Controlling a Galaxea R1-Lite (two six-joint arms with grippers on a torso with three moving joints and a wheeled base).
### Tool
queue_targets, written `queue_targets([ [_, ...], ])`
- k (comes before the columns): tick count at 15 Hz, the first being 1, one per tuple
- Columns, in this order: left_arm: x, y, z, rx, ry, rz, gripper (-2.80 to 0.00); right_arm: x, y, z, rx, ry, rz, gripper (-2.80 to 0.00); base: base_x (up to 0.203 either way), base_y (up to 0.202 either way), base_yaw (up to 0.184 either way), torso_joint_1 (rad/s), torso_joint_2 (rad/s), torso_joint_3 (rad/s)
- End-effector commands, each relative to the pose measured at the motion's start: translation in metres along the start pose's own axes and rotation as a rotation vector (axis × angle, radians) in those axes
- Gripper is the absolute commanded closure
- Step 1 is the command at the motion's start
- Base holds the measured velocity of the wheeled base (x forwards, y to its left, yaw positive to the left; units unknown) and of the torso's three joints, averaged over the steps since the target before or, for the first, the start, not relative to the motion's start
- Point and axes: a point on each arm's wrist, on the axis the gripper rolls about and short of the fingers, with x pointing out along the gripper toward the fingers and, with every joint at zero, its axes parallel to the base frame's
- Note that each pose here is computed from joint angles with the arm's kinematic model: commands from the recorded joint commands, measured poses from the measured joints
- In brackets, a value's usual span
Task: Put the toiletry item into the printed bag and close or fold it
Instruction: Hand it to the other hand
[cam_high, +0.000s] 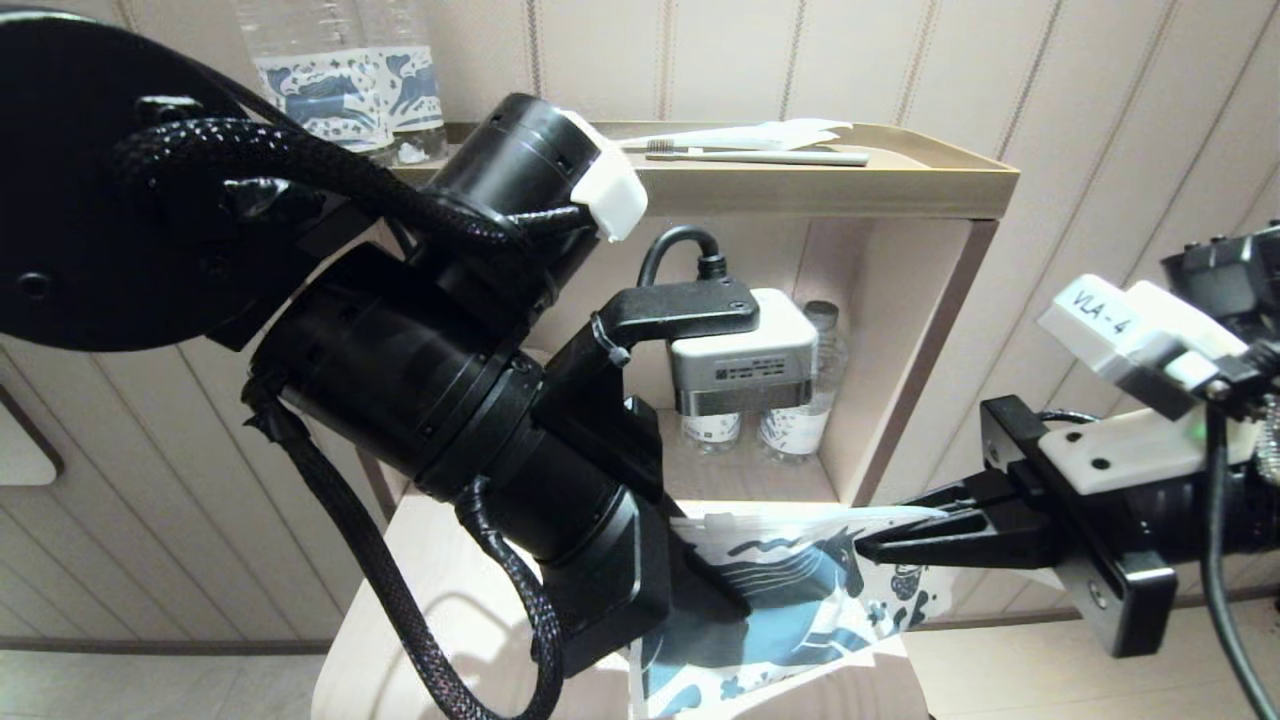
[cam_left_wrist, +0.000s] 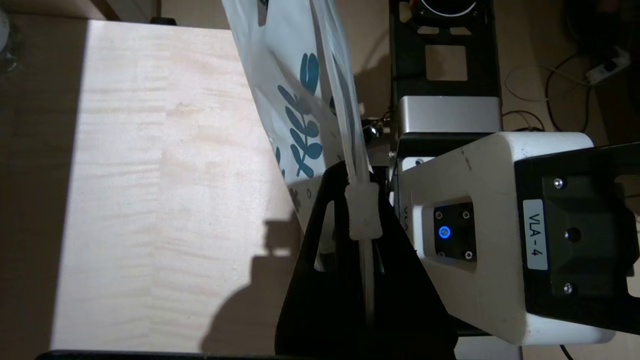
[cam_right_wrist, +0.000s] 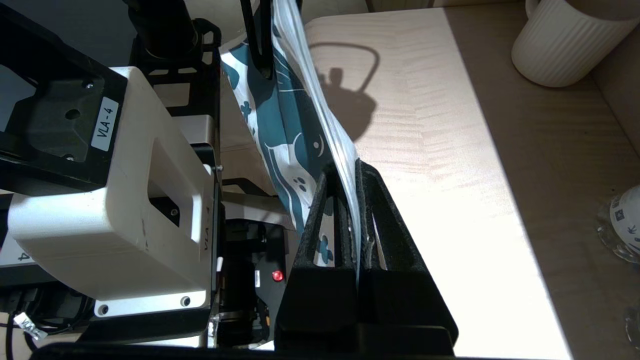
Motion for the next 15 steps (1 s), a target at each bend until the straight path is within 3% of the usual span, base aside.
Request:
queue_targets([
  [1,0.001,0.001,-0.006,-0.007,0.004,0.0,-2.8,0.001,-0.001,-0.001,0.001,0.0,0.004,0.0,0.0,0.0,0.0,0.0,0.0,0.0],
  [3,0.003,0.007,-0.007,0.007,-0.032,0.027,-2.8,0.001,-0.002,-0.001,-0.004,-0.004,0.0,0.0,0.0,0.0,0.0,0.0,0.0,0.0],
  [8,-0.004,0.017,-0.017,-0.061,-0.063,0.019,-2.8,0.001,-0.006,-0.002,0.003,0.0,-0.007,0.0,0.0,0.0,0.0,0.0,0.0,0.0],
  [13,-0.027,0.017,-0.031,-0.063,-0.131,0.089,-2.8,-0.001,-0.008,-0.002,0.005,0.0,-0.019,0.0,0.0,0.0,0.0,0.0,0.0,0.0],
  [15,-0.026,0.019,-0.031,-0.074,-0.168,0.078,-2.8,-0.001,-0.007,-0.002,0.003,-0.001,-0.019,0.0,0.0,0.0,0.0,0.0,0.0,0.0],
])
